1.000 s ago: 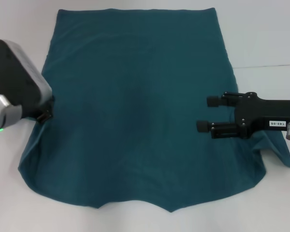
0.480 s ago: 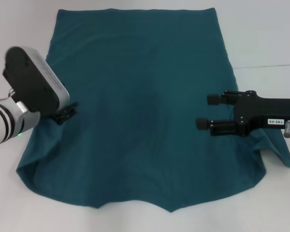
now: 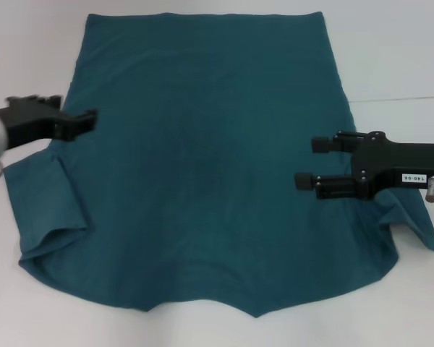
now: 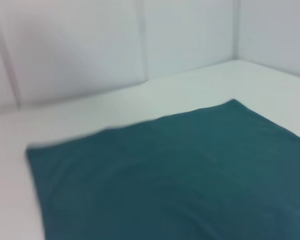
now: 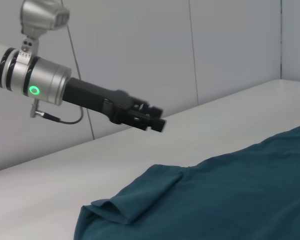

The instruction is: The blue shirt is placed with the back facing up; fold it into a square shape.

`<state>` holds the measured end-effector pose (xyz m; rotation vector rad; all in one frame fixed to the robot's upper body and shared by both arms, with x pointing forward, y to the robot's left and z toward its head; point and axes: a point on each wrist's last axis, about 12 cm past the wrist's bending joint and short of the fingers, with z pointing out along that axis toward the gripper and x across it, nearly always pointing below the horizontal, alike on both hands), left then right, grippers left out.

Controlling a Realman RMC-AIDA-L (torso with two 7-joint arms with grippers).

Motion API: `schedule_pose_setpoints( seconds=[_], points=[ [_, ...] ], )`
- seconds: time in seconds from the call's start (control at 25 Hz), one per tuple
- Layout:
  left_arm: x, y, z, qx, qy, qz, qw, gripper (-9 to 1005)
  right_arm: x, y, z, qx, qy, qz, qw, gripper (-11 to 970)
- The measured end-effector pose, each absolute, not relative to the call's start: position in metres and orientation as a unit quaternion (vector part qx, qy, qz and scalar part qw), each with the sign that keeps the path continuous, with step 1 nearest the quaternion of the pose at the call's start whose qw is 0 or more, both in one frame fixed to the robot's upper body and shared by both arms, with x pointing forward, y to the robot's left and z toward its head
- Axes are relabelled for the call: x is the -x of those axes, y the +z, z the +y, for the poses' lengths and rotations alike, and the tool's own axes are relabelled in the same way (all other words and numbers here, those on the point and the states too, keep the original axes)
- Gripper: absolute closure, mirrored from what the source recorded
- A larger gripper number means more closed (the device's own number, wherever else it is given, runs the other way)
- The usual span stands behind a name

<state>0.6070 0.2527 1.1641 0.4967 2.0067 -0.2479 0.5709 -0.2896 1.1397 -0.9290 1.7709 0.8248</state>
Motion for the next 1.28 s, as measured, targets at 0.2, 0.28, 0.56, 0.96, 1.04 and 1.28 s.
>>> schedule_pose_setpoints(
  seconds=[0.2,0.28,0.56,0.96,1.04,1.28],
  points=[
    [-0.614,1.153,0.296,-0.103,-0.144,0.876,0.449,350,-0.572,1.141,-0.289,0.382,0.336,0.721,0.472,50],
    [-0.618,1.140,0.315,-0.063,-0.148,0.895,0.416,350,-0.572,1.140,-0.288,0.382,0.336,0.720,0.472,50],
    [-0.627,1.116,0.335,-0.012,-0.136,0.909,0.394,350,-0.572,1.140,-0.285,0.387,0.336,0.717,0.472,50],
    [-0.644,1.102,0.323,0.019,-0.124,0.909,0.397,351,-0.575,1.141,-0.279,0.394,0.342,0.712,0.470,50],
    [-0.645,1.098,0.322,0.026,-0.116,0.909,0.400,351,-0.575,1.141,-0.278,0.395,0.343,0.711,0.469,50],
    [-0.643,1.082,0.321,0.033,-0.091,0.912,0.398,351,-0.575,1.140,-0.277,0.397,0.347,0.710,0.467,50]
  ],
)
